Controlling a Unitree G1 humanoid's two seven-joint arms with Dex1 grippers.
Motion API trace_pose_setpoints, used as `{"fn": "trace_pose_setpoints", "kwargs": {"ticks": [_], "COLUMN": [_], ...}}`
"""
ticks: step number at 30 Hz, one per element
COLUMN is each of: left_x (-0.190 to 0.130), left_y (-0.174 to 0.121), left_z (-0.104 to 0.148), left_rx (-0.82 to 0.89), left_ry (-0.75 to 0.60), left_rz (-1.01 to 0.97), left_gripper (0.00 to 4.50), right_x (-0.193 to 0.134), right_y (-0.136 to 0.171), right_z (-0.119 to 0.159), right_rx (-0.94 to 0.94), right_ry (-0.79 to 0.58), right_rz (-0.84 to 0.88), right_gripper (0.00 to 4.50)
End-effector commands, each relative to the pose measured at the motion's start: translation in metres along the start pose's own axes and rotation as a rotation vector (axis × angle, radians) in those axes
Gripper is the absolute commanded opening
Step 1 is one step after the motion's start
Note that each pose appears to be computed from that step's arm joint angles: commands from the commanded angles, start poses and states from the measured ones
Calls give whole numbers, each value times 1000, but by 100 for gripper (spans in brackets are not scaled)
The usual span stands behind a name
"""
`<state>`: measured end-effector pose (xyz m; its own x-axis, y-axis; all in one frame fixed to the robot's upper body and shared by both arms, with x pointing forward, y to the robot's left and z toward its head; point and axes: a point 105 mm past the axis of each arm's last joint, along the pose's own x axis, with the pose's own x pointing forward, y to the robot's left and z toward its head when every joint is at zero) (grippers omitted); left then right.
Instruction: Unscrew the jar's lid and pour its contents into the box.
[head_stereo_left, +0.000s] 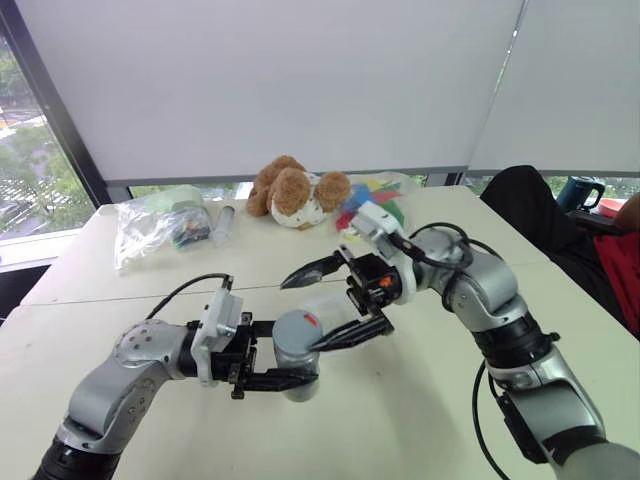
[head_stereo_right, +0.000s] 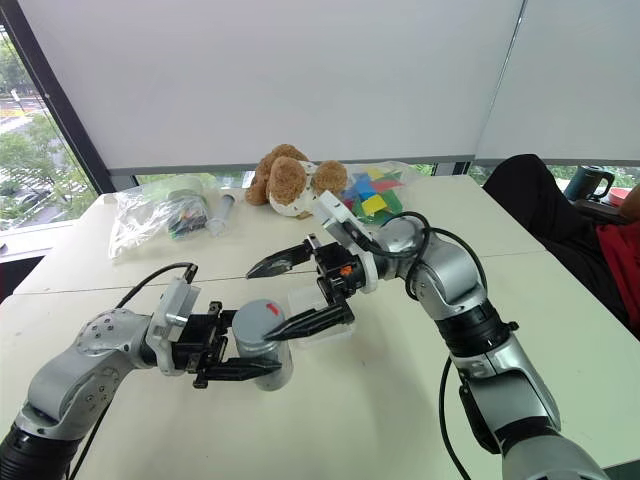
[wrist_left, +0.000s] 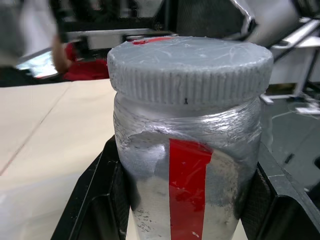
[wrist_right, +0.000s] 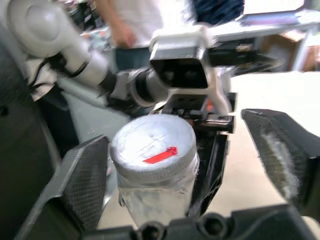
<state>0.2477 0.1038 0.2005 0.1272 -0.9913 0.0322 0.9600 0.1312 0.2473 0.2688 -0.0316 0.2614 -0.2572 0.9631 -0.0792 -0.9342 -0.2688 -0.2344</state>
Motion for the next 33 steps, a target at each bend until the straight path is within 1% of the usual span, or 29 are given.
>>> {"fn": "trace_pose_setpoints", "kwargs": {"ticks": [1,5,12,24,33], "left_x": [-9,-7,2,1,3], "left_y": [14,21,23,19,17], "left_z": [0,-5,-5,-9,-10], "left_rx": [29,31,25,23,22], "left_ry": [11,19,5,16,13], "left_rz": [107,147,151,165,154], "left_gripper": [210,210,210,210,210], "right_x": [-5,8,20,24,28], "right_y": [0,1,-13,-18,-27], "right_z": [7,-1,-13,-10,-8], "right_rx": [-26,-1,7,1,-3], "right_ry": [-2,-3,14,4,5], "right_rz": [-111,-180,-288,-299,-310], "right_gripper": [445,445,445,445,445]}}
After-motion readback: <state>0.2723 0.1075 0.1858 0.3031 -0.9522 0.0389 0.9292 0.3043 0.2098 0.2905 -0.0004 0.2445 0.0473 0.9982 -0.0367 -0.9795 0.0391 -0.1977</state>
